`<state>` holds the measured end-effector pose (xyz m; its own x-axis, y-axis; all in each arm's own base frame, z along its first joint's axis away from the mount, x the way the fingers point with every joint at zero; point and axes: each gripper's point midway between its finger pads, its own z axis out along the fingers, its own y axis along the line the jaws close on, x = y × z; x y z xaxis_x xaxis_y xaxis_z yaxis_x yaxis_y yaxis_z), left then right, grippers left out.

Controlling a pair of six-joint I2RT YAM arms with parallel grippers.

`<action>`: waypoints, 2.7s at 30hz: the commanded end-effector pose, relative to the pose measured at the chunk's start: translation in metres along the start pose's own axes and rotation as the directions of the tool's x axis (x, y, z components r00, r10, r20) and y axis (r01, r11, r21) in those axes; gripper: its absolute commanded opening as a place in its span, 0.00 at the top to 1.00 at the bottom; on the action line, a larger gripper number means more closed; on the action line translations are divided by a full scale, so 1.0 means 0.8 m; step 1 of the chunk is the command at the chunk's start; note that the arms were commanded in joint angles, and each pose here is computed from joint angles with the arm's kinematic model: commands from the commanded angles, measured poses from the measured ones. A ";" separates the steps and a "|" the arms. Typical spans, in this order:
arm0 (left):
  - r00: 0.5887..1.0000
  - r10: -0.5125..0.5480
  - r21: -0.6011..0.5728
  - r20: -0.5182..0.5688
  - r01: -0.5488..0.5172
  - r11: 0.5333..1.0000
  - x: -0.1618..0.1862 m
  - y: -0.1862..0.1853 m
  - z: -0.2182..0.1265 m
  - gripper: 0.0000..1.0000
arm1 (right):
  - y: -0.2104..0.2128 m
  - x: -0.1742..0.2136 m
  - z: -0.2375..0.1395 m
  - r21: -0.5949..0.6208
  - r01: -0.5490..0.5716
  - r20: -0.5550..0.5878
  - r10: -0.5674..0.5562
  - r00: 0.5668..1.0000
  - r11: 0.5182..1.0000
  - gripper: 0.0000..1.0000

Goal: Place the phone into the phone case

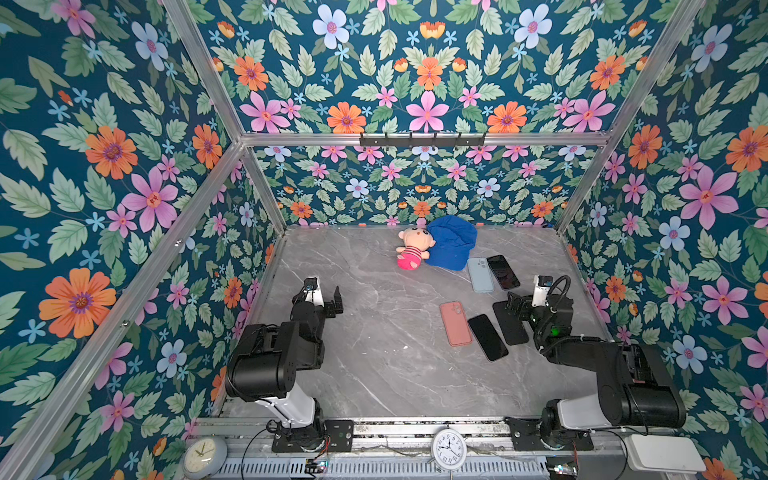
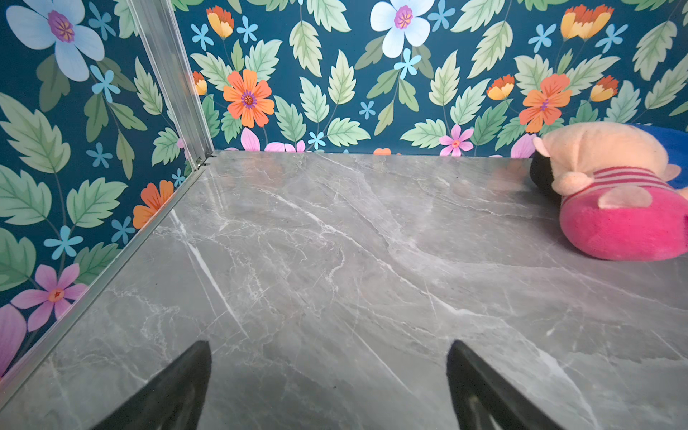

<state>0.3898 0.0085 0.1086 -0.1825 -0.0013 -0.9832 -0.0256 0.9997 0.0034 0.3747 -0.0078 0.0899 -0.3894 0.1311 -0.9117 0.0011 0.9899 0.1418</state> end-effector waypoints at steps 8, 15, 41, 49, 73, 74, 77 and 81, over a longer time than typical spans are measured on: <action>0.995 -0.053 -0.474 -0.086 0.006 0.880 -0.074 0.069 -0.030 0.00 | -0.009 -0.087 -0.044 0.141 -0.130 -0.006 0.132 0.991 0.981 0.01; 0.936 -0.264 -0.205 -0.235 0.217 0.954 -0.057 -0.053 -0.028 0.00 | 0.085 -0.036 -0.070 0.022 -0.162 -0.229 0.162 0.960 0.987 0.01; 0.710 -0.093 0.342 -0.698 0.444 0.828 0.066 -0.348 -0.073 0.04 | 0.219 0.082 -0.035 -0.197 -0.053 -0.652 -0.090 0.752 0.979 0.44; 0.669 -0.082 0.331 -0.739 0.467 0.820 0.087 -0.352 -0.078 0.04 | 0.231 0.101 -0.015 -0.198 -0.075 -0.701 -0.088 0.708 0.977 0.64; 0.612 -0.120 0.293 -0.782 0.531 0.795 0.097 -0.346 -0.100 0.06 | 0.279 0.143 -0.034 -0.224 -0.090 -0.744 -0.111 0.659 0.971 0.89; 0.610 -0.121 0.293 -0.783 0.533 0.793 0.098 -0.346 -0.102 0.06 | 0.283 0.144 -0.037 -0.229 -0.093 -0.744 -0.113 0.659 0.969 0.89; 0.607 -0.132 0.289 -0.784 0.545 0.787 0.098 -0.343 -0.106 0.06 | 0.293 0.151 -0.046 -0.252 -0.087 -0.752 -0.138 0.644 0.964 0.89; 0.603 -0.140 0.289 -0.786 0.558 0.778 0.100 -0.339 -0.113 0.06 | 0.306 0.160 -0.055 -0.284 -0.078 -0.753 -0.172 0.635 0.956 0.88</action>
<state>0.2977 -0.2664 0.0471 -0.8714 -0.1571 -0.4648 0.1719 0.7895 -0.5892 0.2905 0.2476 0.0278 -0.9344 -0.1284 -0.3324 -0.2396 0.9169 0.3192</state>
